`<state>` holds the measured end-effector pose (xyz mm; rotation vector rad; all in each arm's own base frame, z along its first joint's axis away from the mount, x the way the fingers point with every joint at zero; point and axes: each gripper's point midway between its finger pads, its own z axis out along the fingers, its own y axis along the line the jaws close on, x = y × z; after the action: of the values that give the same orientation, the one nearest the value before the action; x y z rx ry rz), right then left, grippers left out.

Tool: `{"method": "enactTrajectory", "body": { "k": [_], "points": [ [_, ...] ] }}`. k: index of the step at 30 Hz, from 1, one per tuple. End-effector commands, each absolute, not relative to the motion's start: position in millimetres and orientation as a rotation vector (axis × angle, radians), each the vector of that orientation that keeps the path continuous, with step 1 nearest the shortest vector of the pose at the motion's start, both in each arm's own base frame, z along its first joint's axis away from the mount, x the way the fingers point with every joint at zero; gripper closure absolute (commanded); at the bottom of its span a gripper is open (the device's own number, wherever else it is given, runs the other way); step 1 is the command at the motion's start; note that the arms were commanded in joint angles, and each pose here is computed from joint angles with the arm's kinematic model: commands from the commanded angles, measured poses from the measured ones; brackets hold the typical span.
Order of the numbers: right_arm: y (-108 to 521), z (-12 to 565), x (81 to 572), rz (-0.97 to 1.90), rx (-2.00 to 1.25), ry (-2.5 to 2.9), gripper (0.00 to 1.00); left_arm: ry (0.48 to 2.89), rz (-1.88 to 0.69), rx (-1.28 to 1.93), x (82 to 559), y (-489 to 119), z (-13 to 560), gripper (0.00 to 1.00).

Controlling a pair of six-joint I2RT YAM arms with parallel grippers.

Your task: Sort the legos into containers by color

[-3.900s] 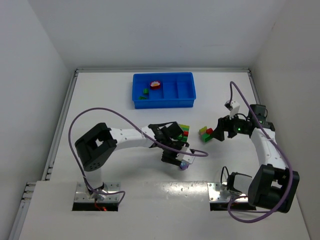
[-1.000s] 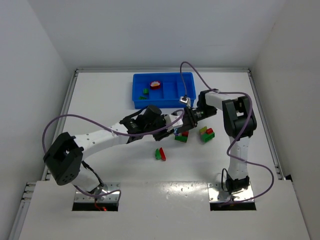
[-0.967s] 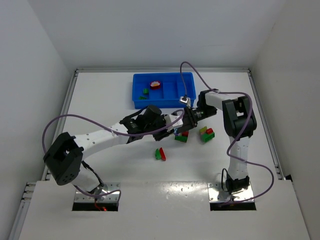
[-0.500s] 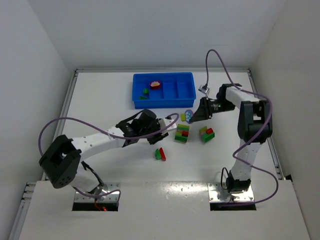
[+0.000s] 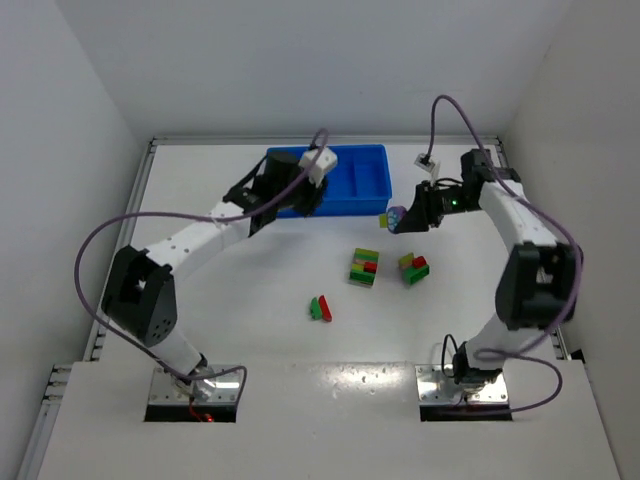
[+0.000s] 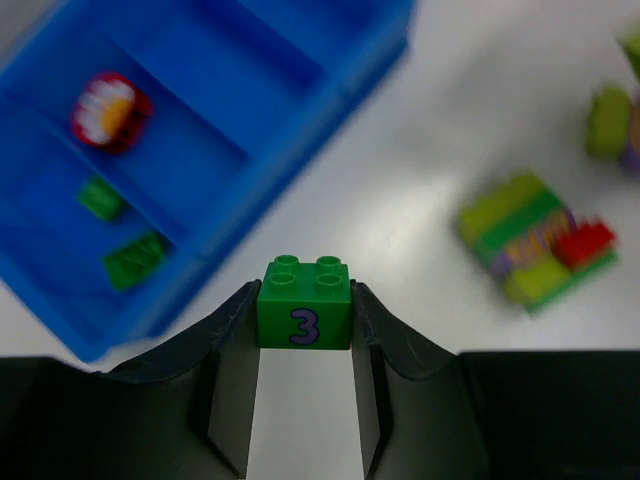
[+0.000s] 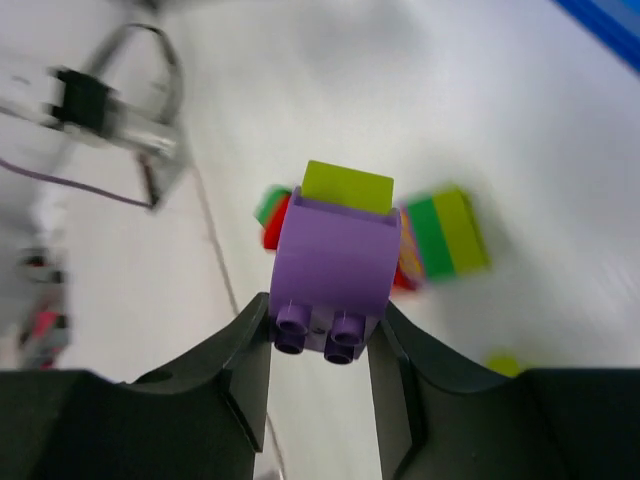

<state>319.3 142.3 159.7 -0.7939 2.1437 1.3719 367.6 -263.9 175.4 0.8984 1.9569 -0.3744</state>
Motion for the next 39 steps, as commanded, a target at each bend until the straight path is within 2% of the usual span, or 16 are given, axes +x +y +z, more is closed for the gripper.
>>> {"method": "enactTrajectory", "body": {
  "k": [1, 2, 4, 9, 15, 21, 23, 26, 28, 39],
  "points": [
    [114.6, 195.2, 362.8, 0.903, -0.584, 2.113, 1.0, 1.954, -0.321, 0.615, 435.3, -250.9, 217.1, 0.92],
    [109.0, 204.4, 363.1, 0.787, -0.589, 2.082, 1.0, 1.918, -0.309, 0.568, 453.3, -250.5, 239.9, 0.92],
    [107.8, 205.9, 359.1, 0.784, -0.563, 2.101, 1.0, 1.939, -0.223, 0.484, 480.5, -232.8, 240.8, 0.92],
    [102.4, 208.5, 350.0, 0.776, -0.529, 2.092, 1.0, 2.04, -0.109, 0.373, 542.5, -205.8, 205.6, 0.9],
    [103.8, 202.1, 342.9, 0.788, -0.497, 2.091, 1.0, 2.096, -0.009, 0.31, 575.7, -180.6, 168.0, 0.87],
    [106.2, 187.5, 340.1, 0.83, -0.49, 2.125, 1.0, 2.127, 0.044, 0.307, 590.2, -169.1, 141.9, 0.86],
    [106.2, 187.5, 340.1, 0.83, -0.49, 2.125, 1.0, 2.121, 0.047, 0.296, 595.4, -164.9, 140.6, 0.82],
    [106.2, 184.6, 340.8, 0.834, -0.487, 2.133, 1.0, 2.129, 0.049, 0.298, 602.4, -167.3, 130.1, 0.68],
    [107.3, 182.5, 340.7, 0.849, -0.487, 2.137, 1.0, 2.133, 0.06, 0.293, 605.3, -166.6, 125.1, 0.65],
    [105.8, 178.6, 342.3, 0.837, -0.491, 2.145, 1.0, 2.153, 0.07, 0.31, 617.5, -170.4, 96.1, 0.62]
  ]
}}
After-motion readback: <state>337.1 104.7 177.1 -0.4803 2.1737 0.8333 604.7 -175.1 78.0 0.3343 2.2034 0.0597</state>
